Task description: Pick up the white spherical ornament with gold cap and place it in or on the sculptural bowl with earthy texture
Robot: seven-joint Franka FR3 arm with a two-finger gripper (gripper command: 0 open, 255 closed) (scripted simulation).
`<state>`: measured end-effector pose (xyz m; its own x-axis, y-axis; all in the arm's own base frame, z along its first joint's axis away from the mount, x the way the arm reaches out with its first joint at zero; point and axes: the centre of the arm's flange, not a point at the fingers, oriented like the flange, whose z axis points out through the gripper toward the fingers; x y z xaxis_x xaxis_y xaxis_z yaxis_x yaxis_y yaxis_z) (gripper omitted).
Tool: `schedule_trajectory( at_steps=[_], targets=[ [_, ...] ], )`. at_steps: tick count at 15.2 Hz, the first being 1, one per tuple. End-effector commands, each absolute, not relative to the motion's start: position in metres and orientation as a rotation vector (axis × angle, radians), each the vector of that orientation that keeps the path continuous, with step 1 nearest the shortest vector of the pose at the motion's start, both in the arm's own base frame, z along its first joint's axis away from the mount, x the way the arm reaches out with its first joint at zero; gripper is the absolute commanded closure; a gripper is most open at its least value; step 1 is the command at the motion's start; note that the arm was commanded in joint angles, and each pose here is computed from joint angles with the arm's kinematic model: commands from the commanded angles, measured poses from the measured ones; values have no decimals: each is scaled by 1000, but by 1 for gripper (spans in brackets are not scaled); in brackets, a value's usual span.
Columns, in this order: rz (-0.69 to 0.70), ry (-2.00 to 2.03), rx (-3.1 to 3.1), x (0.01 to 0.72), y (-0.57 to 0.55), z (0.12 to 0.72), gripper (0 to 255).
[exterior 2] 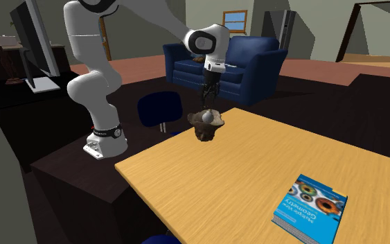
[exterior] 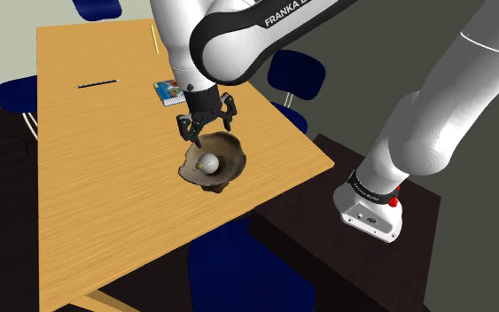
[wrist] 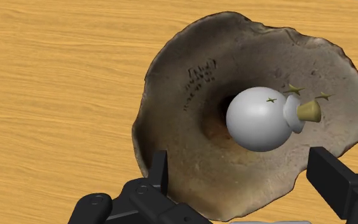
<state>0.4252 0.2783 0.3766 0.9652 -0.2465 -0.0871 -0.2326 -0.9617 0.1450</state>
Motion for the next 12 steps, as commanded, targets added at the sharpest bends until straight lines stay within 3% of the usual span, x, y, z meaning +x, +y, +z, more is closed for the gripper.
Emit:
schedule_trajectory(
  at_steps=[1,5,12],
  targets=[
    [-157,-365,2981,425,278,377,0],
    [-157,-365,2981,431,284,426,0],
    [-157,-365,2981,431,284,426,0]
  ],
)
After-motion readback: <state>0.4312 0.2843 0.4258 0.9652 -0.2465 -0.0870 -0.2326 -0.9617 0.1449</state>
